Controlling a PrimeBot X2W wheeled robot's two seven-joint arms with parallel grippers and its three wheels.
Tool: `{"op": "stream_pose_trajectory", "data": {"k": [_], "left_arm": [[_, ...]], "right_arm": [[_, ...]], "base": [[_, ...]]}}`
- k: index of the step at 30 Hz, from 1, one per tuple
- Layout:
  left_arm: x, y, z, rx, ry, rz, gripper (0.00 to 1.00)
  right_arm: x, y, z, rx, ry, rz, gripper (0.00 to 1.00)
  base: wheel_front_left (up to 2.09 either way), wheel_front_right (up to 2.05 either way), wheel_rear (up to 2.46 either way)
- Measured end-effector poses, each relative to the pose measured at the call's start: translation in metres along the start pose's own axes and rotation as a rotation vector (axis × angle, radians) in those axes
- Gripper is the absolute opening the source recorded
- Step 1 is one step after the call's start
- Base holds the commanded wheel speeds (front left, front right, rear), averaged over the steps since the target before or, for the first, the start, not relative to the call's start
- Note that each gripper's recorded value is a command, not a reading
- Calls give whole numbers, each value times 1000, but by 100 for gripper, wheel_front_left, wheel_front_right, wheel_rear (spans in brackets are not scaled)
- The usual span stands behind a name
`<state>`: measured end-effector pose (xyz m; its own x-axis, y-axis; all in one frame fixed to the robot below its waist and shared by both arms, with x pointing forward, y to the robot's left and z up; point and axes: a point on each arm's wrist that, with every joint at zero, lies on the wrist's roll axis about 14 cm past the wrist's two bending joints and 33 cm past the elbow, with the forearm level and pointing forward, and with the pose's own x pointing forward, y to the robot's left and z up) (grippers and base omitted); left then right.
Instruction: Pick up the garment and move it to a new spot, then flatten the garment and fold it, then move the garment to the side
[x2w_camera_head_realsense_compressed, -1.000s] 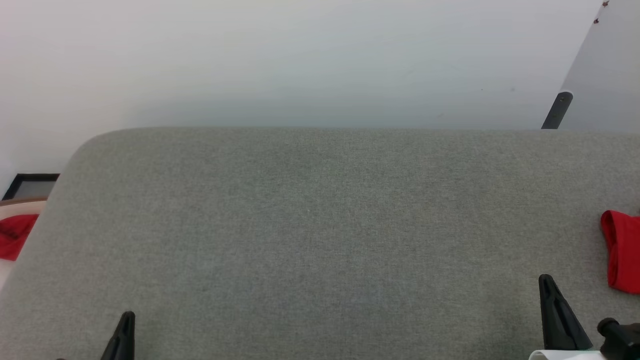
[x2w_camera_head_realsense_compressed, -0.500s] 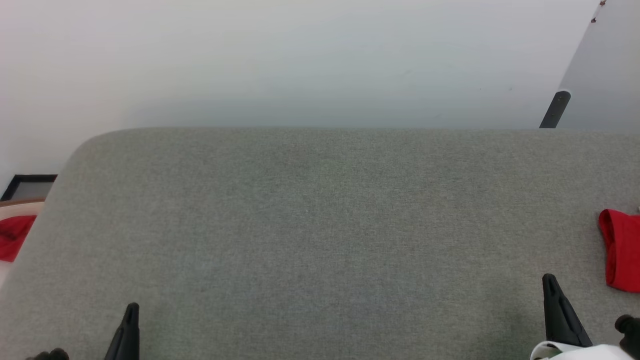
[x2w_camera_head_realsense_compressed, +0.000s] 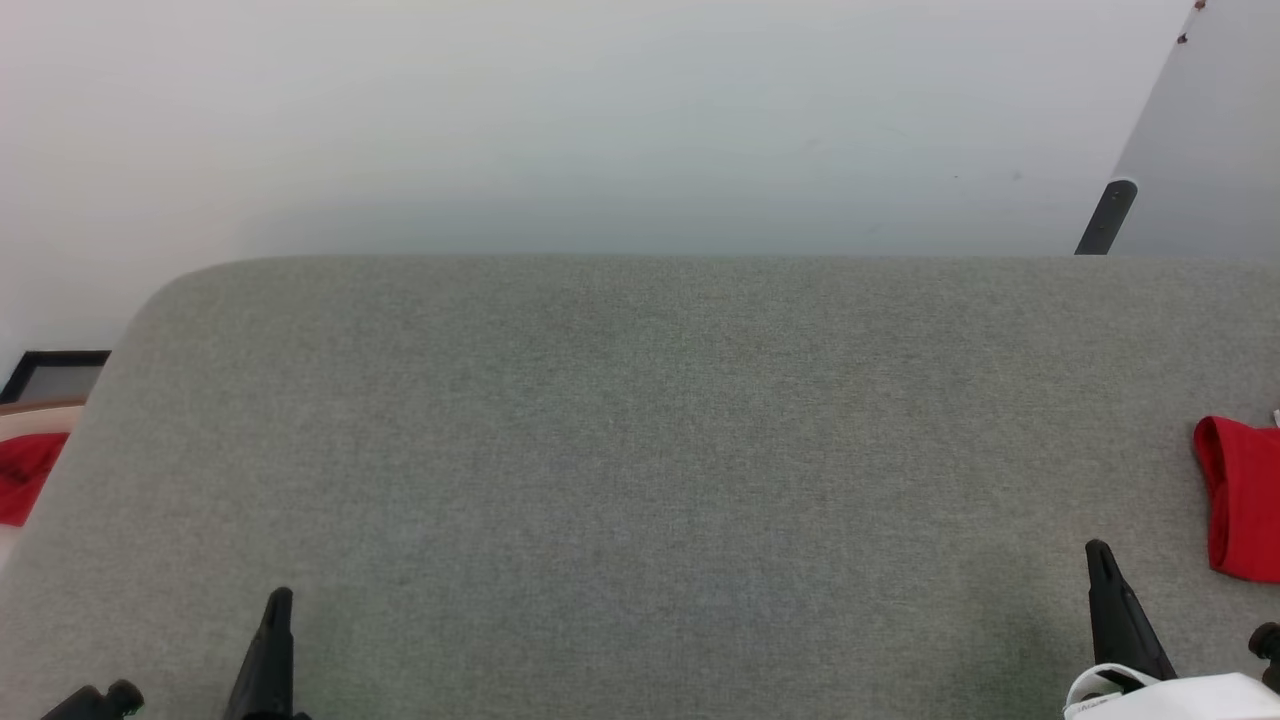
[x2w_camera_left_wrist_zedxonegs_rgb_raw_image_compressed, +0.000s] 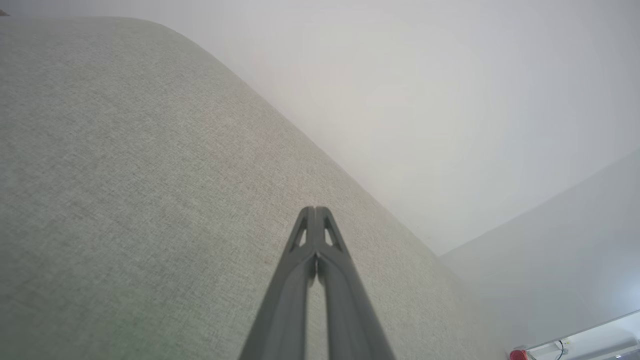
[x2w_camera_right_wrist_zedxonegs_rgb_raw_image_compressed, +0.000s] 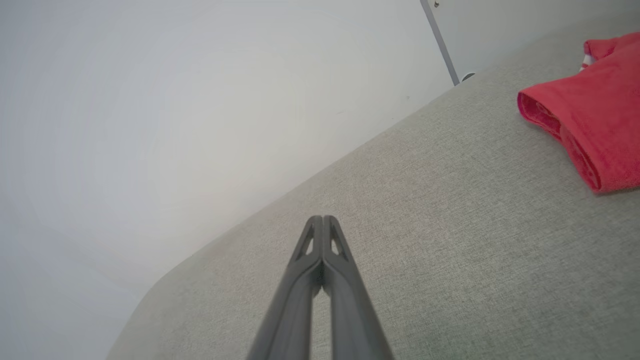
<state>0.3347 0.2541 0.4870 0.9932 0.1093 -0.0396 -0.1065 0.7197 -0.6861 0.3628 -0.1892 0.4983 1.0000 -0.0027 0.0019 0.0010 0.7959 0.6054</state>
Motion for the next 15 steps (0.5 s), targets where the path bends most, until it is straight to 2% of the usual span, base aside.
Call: {"op": "stream_pose_trajectory", "data": {"k": [15], "left_arm": [[10, -6, -6, -177, 13, 8, 0]], "right_arm": [[7, -1, 2, 204, 2, -13, 0]], "base": [[0, 0, 0]]}}
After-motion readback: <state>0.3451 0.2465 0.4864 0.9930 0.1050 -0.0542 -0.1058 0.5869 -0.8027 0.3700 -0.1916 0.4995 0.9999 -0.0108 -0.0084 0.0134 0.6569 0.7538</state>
